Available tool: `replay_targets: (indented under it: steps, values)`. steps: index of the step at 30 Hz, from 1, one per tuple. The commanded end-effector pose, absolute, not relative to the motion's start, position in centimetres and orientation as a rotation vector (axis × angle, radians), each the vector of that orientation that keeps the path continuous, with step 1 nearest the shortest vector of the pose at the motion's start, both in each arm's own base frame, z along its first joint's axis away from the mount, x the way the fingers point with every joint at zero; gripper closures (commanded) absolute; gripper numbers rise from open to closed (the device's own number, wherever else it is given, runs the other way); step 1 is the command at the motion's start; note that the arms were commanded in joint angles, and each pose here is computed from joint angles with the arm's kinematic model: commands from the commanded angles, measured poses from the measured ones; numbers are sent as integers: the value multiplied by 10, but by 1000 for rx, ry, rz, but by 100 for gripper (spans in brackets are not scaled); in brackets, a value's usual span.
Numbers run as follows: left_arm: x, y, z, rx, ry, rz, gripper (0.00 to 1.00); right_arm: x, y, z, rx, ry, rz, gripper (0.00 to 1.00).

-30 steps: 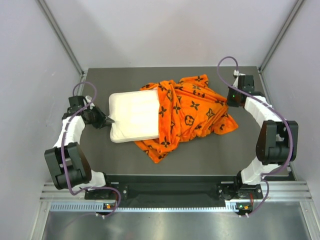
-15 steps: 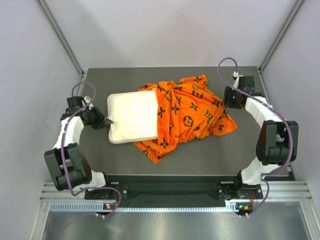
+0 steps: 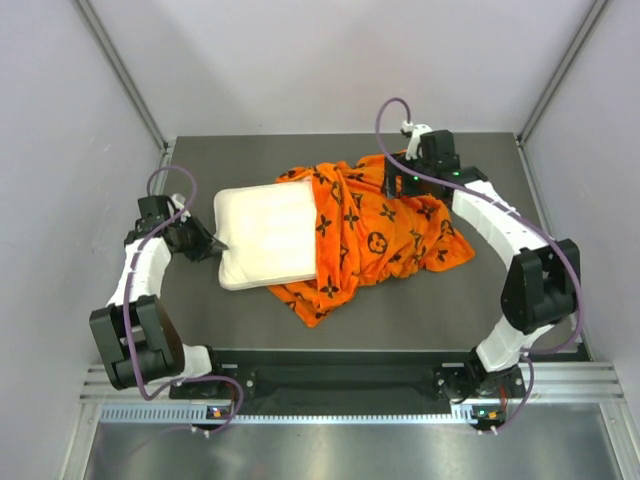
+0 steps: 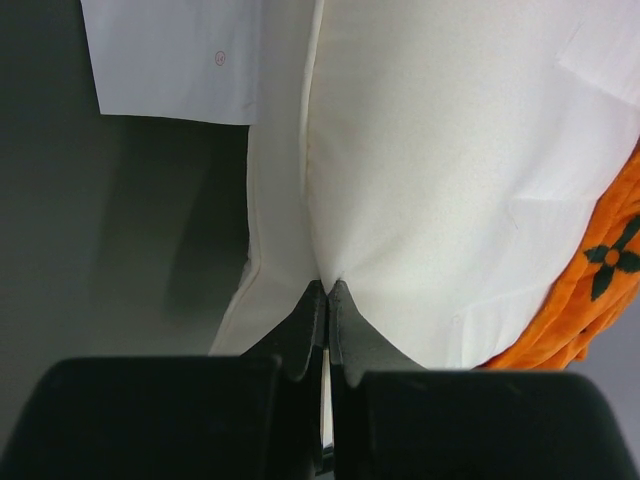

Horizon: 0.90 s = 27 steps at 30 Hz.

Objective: Remove the pillowcase from the pillow

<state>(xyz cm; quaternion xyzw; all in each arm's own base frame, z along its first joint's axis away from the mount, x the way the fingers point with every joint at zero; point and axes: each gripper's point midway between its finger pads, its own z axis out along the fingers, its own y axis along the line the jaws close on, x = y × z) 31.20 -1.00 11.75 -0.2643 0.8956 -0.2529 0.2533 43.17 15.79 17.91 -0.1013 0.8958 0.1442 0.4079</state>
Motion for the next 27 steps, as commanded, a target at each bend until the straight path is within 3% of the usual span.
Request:
replay_targets:
  steps: [1,12,14,15,17,18,21,27]
  values:
    - [312,-9,128,-667,2391,-666,100,441,190,182,-306,2233,406,22]
    - [301,-11,126,-659,2401,-657,100,416,204,94,-360,2442,316,23]
    - [299,-11,124,-662,2405,-657,100,412,201,90,-366,2450,305,33]
    - [299,-12,123,-665,2408,-662,100,411,200,90,-363,2452,302,47]
    - [299,-12,122,-667,2410,-667,100,412,197,91,-359,2448,286,62]
    - [299,-13,122,-669,2410,-670,100,411,196,90,-357,2452,277,78]
    - [301,-12,122,-672,2408,-671,100,413,191,94,-346,2445,250,97]
    - [306,-7,128,-658,2396,-634,100,420,173,105,-301,2431,185,100]
